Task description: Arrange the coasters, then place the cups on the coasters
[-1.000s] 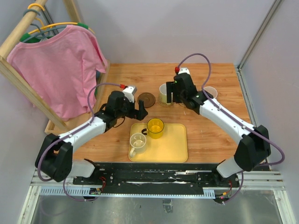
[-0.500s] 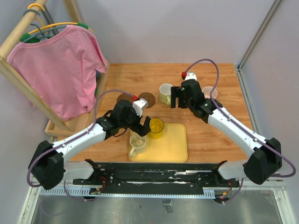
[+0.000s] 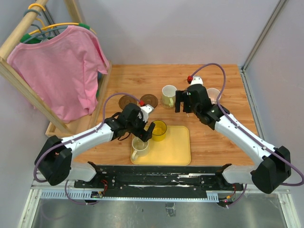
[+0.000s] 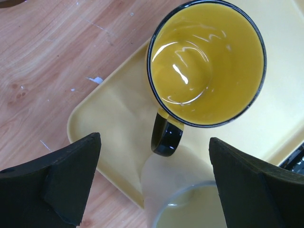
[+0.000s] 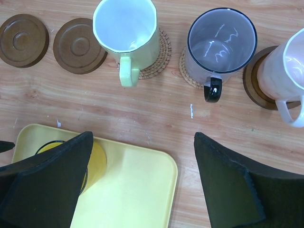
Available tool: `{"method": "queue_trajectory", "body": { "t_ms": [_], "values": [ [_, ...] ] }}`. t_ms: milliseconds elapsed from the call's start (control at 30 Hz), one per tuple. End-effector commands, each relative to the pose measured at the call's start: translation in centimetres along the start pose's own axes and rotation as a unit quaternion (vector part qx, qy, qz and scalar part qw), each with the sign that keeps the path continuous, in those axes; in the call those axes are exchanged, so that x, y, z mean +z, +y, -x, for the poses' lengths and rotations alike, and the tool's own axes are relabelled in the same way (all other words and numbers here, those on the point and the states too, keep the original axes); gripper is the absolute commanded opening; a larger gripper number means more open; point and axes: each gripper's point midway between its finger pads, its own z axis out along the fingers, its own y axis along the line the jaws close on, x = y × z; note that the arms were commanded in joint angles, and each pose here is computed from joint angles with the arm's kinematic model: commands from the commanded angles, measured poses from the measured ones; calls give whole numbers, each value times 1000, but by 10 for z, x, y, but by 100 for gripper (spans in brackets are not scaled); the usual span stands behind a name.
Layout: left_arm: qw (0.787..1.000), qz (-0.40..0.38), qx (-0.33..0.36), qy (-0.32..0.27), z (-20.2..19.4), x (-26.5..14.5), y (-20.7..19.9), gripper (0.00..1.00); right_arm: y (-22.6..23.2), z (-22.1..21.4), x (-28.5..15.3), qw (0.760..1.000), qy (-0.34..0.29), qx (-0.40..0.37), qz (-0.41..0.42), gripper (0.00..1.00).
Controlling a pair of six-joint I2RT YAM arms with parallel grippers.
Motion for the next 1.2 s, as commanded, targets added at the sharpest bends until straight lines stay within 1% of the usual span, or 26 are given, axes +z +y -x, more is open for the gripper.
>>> {"method": "queue_trajectory", "body": {
  "t_ms": [0,167,233,333,433,467,533,667,767,800,833,933,967,1000,1100,1133,1167],
  "values": [
    [1000,26,14,10,1,9,9,100,7,1,-2,1000,-9,7,15,88],
    [1000,27,16,3,3,18,10,100,6,-3,-1,1000,-4,5,15,89],
    [999,29,18,-2,5,21,11,98,8,-4,0,1000,-2,5,17,89],
    [999,27,22,-1,5,25,11,89,8,-7,2,1000,3,6,18,89],
    [1000,16,27,5,4,30,8,75,9,-10,4,1000,7,7,20,89],
    [1000,12,27,6,3,32,7,73,10,-10,4,1000,8,7,22,90],
    [1000,3,27,8,2,34,4,72,11,-12,5,1000,12,8,24,90],
    [1000,-11,26,12,0,38,0,63,13,-16,6,999,18,11,28,90],
    [999,-20,26,14,-2,39,-3,60,13,-20,7,999,23,13,31,90],
    [999,-24,27,13,-2,39,-5,56,13,-20,7,999,24,14,31,90],
    [999,-28,27,12,-2,39,-6,49,14,-21,7,999,24,14,32,91],
    [999,-36,27,11,-1,39,-9,24,13,-23,7,999,27,16,31,91],
    [999,-39,28,10,-1,39,-10,19,13,-24,7,999,27,16,31,91],
    [999,-41,29,10,-1,39,-11,17,13,-24,7,999,27,17,31,91],
    [998,-48,31,9,0,40,-13,3,13,-25,7,999,28,18,31,92],
    [998,-50,31,10,0,41,-13,1,13,-26,6,999,29,19,31,92],
    [998,-52,32,10,0,41,-14,1,13,-27,6,999,29,19,31,92]
  ]
}}
